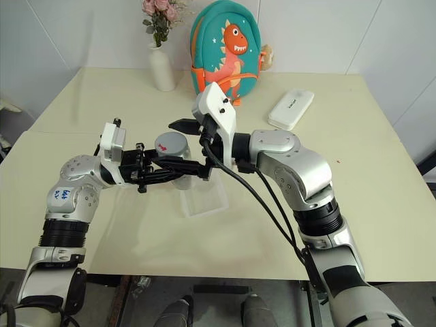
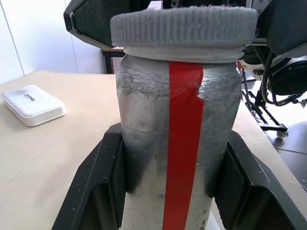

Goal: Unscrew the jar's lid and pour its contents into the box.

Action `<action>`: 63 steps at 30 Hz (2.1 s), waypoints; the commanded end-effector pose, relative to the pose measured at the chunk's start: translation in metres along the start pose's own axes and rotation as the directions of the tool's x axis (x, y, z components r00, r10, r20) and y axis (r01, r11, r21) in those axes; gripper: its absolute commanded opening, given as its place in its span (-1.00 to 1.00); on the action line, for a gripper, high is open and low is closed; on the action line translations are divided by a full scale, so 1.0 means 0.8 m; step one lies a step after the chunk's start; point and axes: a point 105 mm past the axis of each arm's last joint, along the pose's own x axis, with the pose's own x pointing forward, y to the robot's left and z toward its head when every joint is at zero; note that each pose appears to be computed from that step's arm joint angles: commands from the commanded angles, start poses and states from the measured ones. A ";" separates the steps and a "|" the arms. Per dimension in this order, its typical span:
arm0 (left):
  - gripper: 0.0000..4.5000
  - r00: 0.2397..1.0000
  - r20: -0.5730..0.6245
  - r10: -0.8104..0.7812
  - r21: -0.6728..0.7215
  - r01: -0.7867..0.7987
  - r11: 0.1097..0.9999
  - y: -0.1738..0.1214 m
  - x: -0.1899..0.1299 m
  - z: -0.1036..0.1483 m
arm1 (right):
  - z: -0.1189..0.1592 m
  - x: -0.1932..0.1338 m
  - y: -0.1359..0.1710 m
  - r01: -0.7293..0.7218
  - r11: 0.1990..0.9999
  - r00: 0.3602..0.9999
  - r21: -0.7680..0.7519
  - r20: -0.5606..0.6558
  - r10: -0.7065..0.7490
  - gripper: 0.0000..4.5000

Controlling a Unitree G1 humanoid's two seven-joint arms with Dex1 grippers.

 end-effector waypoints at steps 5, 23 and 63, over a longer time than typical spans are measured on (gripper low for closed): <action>-0.12 1.000 0.016 -0.004 0.049 0.003 0.999 0.001 0.003 0.011 | 0.024 0.002 0.004 -0.019 0.998 0.999 -0.055 0.050 0.022 1.00; -0.12 1.000 -0.003 -0.007 0.035 0.007 0.999 -0.001 0.002 0.006 | 0.038 -0.003 0.001 -0.021 0.996 0.997 -0.088 0.075 0.028 0.13; -0.12 0.988 -0.132 -0.075 -0.100 0.062 0.993 -0.008 0.004 -0.011 | 0.075 -0.022 -0.028 -0.003 0.966 0.993 -0.257 0.115 0.033 0.13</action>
